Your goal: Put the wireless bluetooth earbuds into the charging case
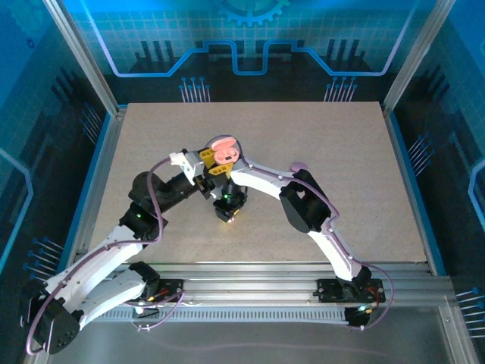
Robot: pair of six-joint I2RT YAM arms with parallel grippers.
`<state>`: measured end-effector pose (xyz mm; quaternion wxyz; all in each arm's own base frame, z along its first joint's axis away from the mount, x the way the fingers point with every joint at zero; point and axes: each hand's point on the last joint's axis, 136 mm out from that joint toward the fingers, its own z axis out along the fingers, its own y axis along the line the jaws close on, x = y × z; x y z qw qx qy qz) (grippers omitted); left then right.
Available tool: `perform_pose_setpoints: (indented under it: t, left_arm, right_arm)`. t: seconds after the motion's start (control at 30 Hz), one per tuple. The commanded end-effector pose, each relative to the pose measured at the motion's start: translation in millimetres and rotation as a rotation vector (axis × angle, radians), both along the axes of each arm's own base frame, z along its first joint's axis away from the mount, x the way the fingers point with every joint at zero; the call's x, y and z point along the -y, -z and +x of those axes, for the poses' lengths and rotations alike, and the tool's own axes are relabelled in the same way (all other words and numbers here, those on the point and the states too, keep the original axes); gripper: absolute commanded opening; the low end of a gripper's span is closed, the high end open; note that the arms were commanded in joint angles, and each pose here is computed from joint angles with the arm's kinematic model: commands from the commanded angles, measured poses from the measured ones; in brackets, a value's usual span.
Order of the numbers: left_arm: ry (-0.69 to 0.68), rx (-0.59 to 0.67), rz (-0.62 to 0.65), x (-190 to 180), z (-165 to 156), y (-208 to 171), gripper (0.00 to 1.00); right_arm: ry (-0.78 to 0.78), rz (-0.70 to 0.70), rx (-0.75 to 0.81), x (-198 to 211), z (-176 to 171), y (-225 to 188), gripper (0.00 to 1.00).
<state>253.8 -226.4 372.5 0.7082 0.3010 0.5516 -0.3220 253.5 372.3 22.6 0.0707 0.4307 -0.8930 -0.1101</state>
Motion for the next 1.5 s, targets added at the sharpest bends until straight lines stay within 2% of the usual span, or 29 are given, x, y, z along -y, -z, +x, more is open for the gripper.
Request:
perform_pose_setpoints:
  t: [0.0, 0.67, 0.83, 0.97, 1.2, 1.33, 1.47]
  left_arm:
    - [0.023, 0.049, -0.033, 1.8, -7.2, -21.3, 0.31]
    - [0.021, 0.046, -0.035, 1.3, -6.8, -20.5, 0.31]
    - [0.022, 0.042, -0.031, 2.2, -6.1, -18.2, 0.31]
    - [0.020, 0.043, -0.030, 1.9, -6.0, -18.0, 0.31]
    - [-0.002, 0.043, -0.024, 0.4, -2.4, -14.4, 0.31]
    - [-0.026, 0.042, -0.017, -1.0, 2.5, -10.9, 0.31]
    - [-0.055, 0.037, -0.010, -1.8, 9.4, -5.3, 0.30]
  right_arm:
    - [-0.046, -0.031, -0.021, -2.1, -13.7, 3.1, 0.34]
    - [0.036, -0.109, -0.019, 3.1, -7.9, 16.0, 0.28]
    - [0.065, -0.079, -0.010, -0.5, -6.0, 4.6, 0.26]
    - [0.126, -0.005, -0.006, -0.6, 1.4, -13.9, 0.24]
    - [0.361, 0.370, -0.104, 18.8, 18.3, -90.2, 0.23]
    - [0.477, 0.669, -0.224, 39.4, 26.7, -143.8, 0.23]
    - [0.527, 0.856, -0.274, 65.4, 33.8, -189.9, 0.22]
